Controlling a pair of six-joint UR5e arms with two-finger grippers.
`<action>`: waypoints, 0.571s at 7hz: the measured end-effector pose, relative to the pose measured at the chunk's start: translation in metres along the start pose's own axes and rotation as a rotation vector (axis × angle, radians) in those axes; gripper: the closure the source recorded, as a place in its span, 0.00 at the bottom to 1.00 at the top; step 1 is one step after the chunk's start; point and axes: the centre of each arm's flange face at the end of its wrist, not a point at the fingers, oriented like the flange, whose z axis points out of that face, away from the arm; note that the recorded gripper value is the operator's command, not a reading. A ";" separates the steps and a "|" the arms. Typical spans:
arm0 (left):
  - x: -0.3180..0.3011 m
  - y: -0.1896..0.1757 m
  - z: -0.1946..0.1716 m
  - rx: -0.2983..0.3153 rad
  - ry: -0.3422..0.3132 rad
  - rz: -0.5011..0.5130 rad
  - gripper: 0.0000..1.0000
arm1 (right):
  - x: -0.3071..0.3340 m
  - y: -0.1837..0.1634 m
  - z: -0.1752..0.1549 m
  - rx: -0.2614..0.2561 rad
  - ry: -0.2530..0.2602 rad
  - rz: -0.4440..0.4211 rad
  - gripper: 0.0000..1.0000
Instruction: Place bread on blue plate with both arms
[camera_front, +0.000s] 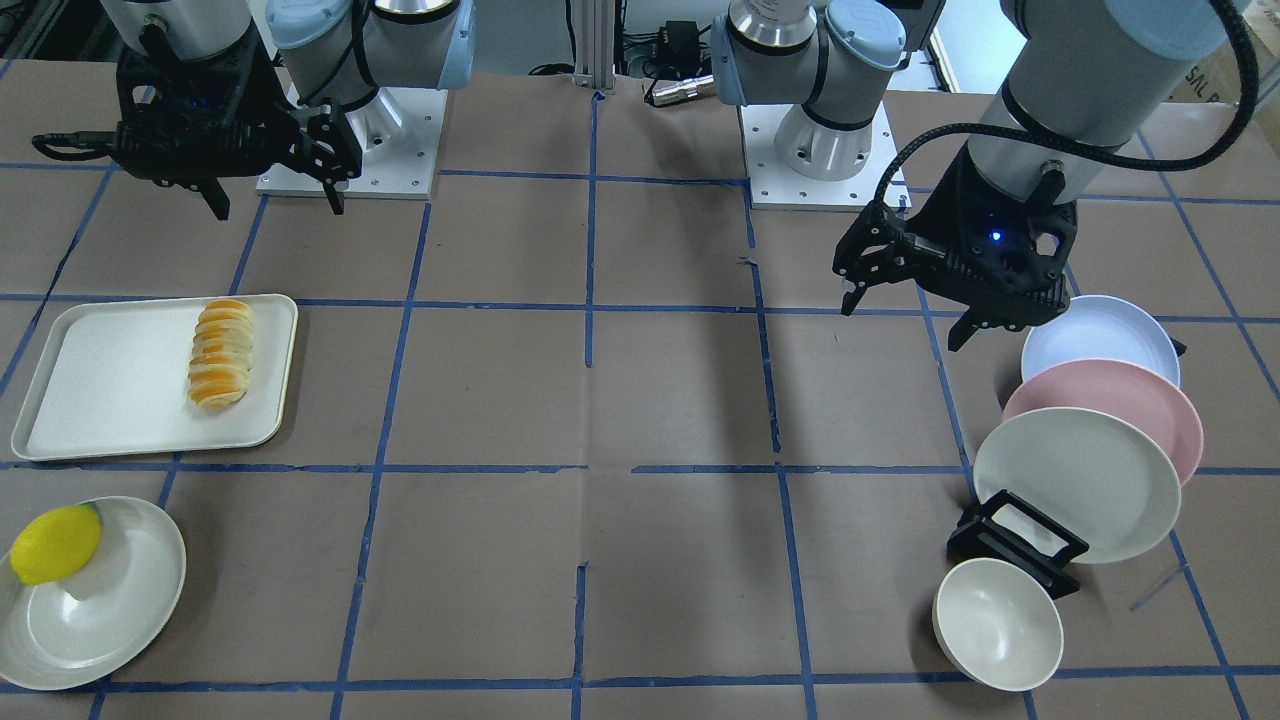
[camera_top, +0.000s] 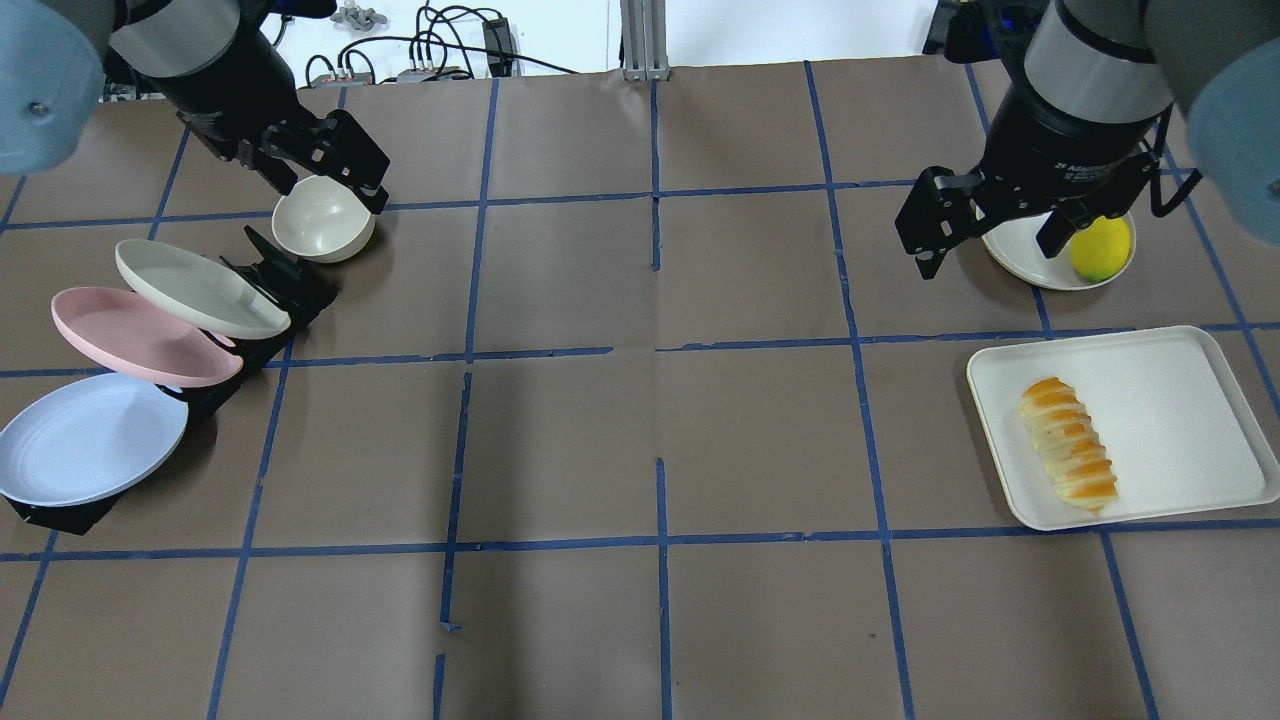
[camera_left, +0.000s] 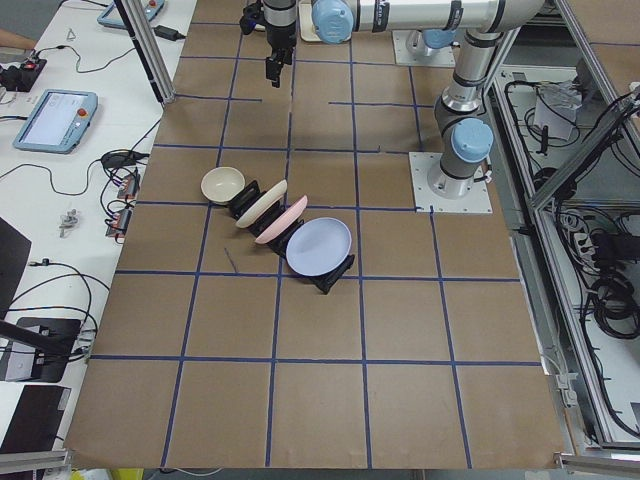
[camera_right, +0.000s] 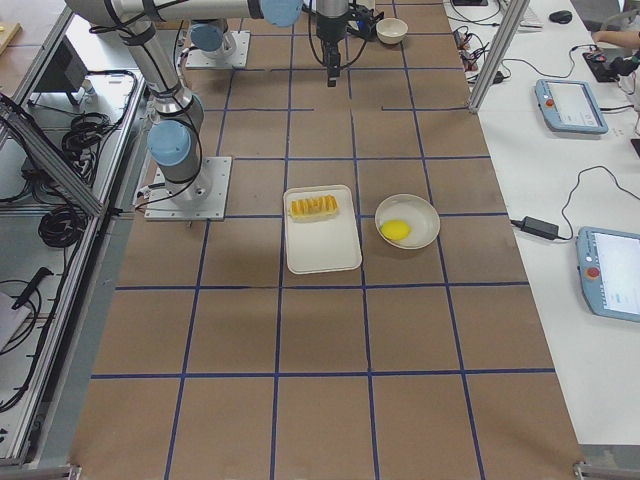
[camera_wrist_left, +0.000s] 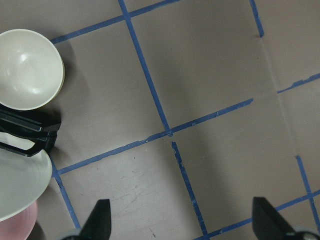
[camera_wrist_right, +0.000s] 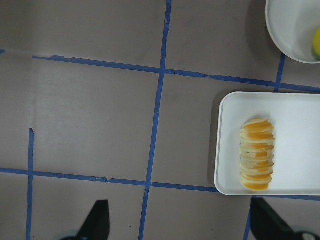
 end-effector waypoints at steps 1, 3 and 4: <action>0.000 0.000 0.000 0.000 0.000 -0.001 0.00 | 0.001 0.000 0.000 -0.002 0.012 0.000 0.00; 0.000 -0.001 0.001 0.000 0.002 -0.002 0.00 | 0.006 -0.005 -0.003 0.006 0.027 0.006 0.00; 0.000 -0.001 0.001 0.000 0.002 -0.003 0.00 | 0.008 -0.012 -0.007 0.008 0.029 0.006 0.00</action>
